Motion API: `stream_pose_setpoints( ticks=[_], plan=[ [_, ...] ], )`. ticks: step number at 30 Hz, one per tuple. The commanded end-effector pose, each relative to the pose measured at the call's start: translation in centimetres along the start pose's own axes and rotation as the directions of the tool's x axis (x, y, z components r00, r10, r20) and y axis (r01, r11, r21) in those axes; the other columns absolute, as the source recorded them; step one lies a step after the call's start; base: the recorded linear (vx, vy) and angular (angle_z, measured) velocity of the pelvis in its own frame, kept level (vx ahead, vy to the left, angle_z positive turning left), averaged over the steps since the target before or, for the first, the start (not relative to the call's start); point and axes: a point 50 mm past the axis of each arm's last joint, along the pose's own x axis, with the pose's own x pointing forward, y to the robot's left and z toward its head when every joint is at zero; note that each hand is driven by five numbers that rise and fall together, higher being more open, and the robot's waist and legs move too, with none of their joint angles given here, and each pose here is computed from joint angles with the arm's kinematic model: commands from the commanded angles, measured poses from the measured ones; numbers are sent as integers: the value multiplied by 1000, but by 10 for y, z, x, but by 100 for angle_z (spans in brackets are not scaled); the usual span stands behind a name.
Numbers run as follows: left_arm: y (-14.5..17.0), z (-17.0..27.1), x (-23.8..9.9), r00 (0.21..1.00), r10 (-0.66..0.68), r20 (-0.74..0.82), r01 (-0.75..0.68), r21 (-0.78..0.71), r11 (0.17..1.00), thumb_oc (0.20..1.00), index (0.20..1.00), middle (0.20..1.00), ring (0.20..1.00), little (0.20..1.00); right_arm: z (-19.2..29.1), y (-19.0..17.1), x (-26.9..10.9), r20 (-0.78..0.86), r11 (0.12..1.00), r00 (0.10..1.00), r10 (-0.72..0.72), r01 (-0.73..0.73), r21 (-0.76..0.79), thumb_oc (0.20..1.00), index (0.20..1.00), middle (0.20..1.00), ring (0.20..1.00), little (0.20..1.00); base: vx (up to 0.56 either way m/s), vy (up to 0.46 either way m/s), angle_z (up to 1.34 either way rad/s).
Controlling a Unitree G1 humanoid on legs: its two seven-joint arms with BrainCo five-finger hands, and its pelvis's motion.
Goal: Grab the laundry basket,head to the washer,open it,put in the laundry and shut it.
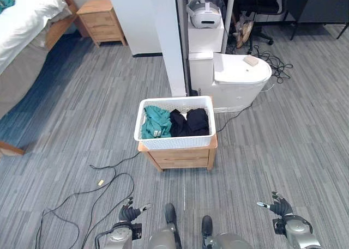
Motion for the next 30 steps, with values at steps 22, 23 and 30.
stream_pose_setpoints(
  ticks=[22,23,30],
  plan=[
    [50,39,-6,965,170,198,-174,2,985,1000,1000,1000,1000,1000,73,1,-4,324,994,945,43,-8,-109,1000,1000,1000,1000,1000,161,100,-21],
    [51,43,-7,960,180,214,-182,-8,983,1000,1000,1000,1000,1000,79,0,-5,348,994,936,45,-6,-112,1000,1000,1000,1000,1000,61,-49,2],
    [50,76,-1,918,272,290,-247,-120,962,1000,1000,1000,1000,1000,130,25,-6,469,993,878,99,-61,-96,1000,1000,1000,1000,1000,20,-44,9]
  ],
)
